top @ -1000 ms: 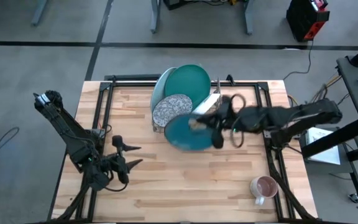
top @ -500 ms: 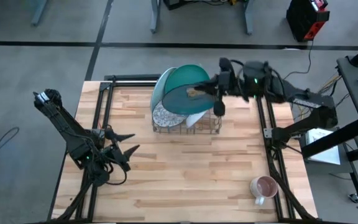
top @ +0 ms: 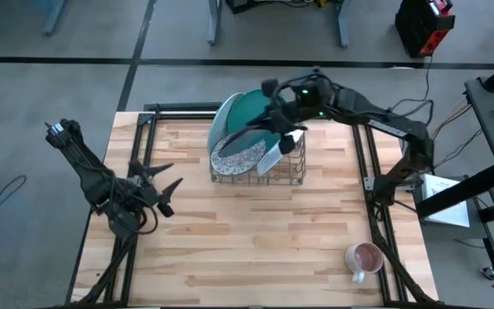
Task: Sort dishes
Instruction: Put the green flower patterned plate into the dish rack
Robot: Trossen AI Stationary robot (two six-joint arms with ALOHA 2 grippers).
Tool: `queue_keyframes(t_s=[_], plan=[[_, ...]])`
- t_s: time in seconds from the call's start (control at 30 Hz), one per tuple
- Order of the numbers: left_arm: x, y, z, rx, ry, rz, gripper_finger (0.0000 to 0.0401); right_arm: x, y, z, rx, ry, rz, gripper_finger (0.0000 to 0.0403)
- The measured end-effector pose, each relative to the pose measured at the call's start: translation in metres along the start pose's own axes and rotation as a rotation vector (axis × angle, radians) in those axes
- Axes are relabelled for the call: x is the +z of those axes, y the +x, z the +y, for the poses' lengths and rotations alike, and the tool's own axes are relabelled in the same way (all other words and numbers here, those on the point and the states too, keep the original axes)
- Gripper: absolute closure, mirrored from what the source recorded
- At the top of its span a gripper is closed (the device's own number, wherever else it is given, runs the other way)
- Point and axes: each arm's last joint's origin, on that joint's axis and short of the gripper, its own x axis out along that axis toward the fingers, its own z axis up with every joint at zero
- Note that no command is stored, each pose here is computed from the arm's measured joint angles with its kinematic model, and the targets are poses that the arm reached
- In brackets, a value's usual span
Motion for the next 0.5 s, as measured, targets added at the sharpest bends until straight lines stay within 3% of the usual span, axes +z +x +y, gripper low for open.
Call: queue_keyframes(t_s=[0.17,0.5], plan=[[-0.003,-0.001,0.009,0.023,-0.052,-0.006,0.0172,-0.012,0.029,-0.005,0.078,-0.098,0.059,0.0395],[-0.004,-0.001,0.006,0.023,-0.081,-0.005,0.0172,-0.034,0.073,-0.003,0.235,-0.137,0.156,0.0395]])
